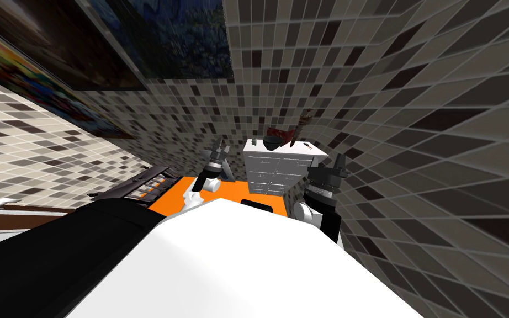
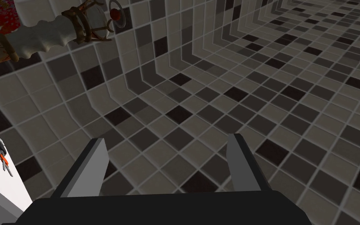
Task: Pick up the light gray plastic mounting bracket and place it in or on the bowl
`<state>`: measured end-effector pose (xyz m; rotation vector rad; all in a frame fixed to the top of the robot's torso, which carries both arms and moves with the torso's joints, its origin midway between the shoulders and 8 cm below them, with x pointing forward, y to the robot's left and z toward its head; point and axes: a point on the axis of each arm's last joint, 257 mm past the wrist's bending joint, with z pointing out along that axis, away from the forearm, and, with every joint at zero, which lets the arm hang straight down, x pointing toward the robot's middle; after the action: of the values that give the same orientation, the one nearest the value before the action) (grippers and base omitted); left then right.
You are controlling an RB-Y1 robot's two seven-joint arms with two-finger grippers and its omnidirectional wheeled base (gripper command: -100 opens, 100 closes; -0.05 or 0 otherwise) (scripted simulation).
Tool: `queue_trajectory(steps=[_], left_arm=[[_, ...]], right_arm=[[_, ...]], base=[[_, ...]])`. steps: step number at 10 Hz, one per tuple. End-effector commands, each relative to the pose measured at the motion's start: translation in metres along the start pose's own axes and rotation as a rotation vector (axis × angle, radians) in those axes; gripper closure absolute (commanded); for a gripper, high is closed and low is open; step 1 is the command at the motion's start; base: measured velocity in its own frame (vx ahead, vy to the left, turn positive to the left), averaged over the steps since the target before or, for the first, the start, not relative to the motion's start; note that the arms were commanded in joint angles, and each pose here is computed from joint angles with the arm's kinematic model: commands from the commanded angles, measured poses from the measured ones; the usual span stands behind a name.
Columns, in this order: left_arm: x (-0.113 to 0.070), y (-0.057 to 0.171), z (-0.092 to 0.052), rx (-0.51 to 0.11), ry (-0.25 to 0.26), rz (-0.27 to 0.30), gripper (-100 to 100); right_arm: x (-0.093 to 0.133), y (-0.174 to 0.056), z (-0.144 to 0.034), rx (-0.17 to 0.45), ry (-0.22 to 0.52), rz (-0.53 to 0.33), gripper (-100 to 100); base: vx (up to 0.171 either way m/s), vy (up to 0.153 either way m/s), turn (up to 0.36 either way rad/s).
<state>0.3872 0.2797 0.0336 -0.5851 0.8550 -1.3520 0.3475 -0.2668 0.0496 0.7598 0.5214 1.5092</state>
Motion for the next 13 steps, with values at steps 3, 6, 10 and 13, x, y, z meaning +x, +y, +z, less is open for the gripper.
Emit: queue_trajectory(steps=[3, 6, 10, 13], left_arm=[[0.004, -0.003, 0.016, -0.028, 0.074, 0.029, -100], [0.008, -0.004, 0.024, -0.047, 0.134, 0.063, -100], [0.012, -0.003, 0.037, -0.094, 0.211, 0.108, -100], [0.014, -0.002, 0.043, -0.124, 0.259, 0.143, -100]], right_arm=[[0.000, 0.000, 0.000, 0.000, 0.000, 0.000, 0], [0.000, 0.000, 0.000, 0.000, 0.000, 0.000, 0], [0.000, 0.000, 0.000, 0.000, 0.000, 0.000, 0], [0.000, 0.000, 0.000, 0.000, 0.000, 0.000, 0]], base=[[-0.056, -0.002, -0.059], [-0.056, -0.004, -0.053], [-0.052, -0.004, -0.074], [-0.030, -0.006, -0.054]])
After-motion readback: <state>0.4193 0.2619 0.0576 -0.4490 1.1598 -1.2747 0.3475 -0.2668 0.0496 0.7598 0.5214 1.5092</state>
